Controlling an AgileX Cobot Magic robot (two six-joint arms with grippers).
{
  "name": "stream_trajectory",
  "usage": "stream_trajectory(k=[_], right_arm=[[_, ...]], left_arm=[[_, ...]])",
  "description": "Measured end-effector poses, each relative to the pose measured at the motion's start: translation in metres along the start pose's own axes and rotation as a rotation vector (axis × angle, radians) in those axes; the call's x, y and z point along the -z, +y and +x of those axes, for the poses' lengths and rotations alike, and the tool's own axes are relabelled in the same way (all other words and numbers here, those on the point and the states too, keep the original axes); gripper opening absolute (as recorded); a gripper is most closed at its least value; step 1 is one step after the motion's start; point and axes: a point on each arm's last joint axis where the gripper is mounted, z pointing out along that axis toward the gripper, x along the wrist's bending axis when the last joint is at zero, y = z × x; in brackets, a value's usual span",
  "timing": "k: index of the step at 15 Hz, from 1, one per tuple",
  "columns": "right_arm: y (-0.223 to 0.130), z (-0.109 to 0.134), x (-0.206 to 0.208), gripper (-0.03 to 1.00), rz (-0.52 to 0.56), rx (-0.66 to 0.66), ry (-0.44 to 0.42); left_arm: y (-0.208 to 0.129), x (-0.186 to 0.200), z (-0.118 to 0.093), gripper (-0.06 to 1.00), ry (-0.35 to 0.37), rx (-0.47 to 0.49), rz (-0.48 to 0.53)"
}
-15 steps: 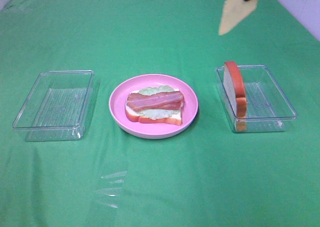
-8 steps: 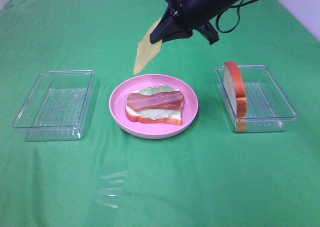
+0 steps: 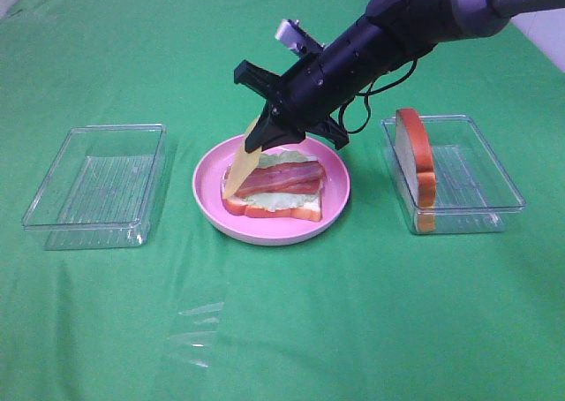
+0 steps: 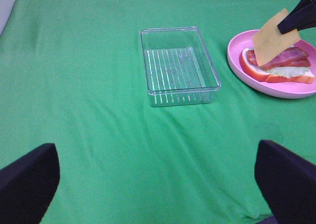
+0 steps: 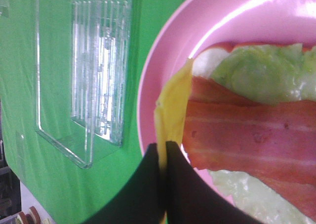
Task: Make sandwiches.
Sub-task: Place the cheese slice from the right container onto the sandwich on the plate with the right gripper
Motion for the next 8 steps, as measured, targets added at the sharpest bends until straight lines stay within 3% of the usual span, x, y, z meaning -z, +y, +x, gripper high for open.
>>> stream_trajectory(k=[6, 8], right_arm=[[-0.001, -0.012, 0.006, 0.03, 0.016, 0.073, -0.166], [0.000, -0.011, 0.012, 0.13, 0.009, 0.107, -0.199]], left_arm=[[0.000, 0.000, 0.000, 1.00, 0.000, 0.000, 0.000], [0.000, 0.000, 0.000, 1.00, 0.000, 0.000, 0.000]])
